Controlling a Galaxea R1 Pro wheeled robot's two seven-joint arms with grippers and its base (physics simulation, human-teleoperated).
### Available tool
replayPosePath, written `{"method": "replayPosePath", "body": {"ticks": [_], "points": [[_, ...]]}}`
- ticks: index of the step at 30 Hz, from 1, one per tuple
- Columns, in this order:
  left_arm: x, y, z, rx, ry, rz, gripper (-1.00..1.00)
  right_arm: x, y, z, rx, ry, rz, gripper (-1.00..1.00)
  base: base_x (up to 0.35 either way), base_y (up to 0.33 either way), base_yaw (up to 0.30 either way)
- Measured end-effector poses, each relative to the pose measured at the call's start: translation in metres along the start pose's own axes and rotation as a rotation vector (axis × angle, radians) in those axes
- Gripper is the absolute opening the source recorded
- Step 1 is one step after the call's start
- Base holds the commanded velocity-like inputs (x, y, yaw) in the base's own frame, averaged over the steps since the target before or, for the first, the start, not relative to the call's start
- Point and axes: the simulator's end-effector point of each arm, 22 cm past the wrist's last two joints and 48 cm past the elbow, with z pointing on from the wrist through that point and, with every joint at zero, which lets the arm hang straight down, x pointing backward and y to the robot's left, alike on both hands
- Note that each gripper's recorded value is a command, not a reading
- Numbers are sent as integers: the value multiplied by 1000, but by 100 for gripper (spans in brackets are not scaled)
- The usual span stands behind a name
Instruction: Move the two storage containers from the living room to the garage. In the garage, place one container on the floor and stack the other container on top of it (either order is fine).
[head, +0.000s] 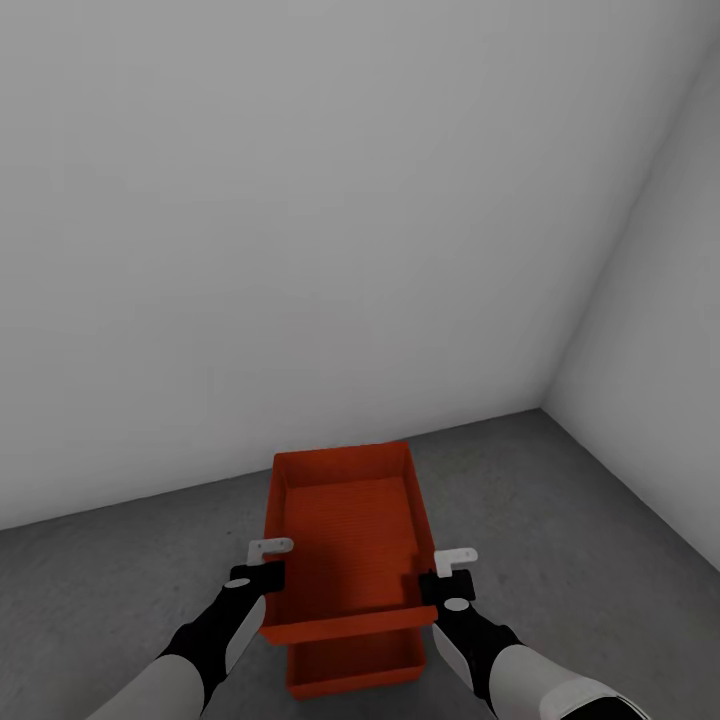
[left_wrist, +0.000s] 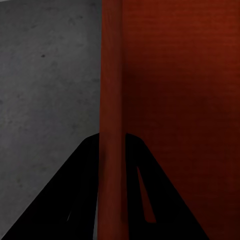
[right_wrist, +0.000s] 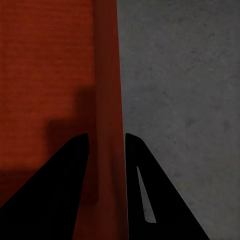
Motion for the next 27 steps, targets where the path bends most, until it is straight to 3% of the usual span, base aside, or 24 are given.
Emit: {"method": "replayPosePath", "body": {"ticks": [27], "points": [[23,-1,33,0,-1,0,-100,25,7,31,0,-1,0,-100,0,0,0]]}}
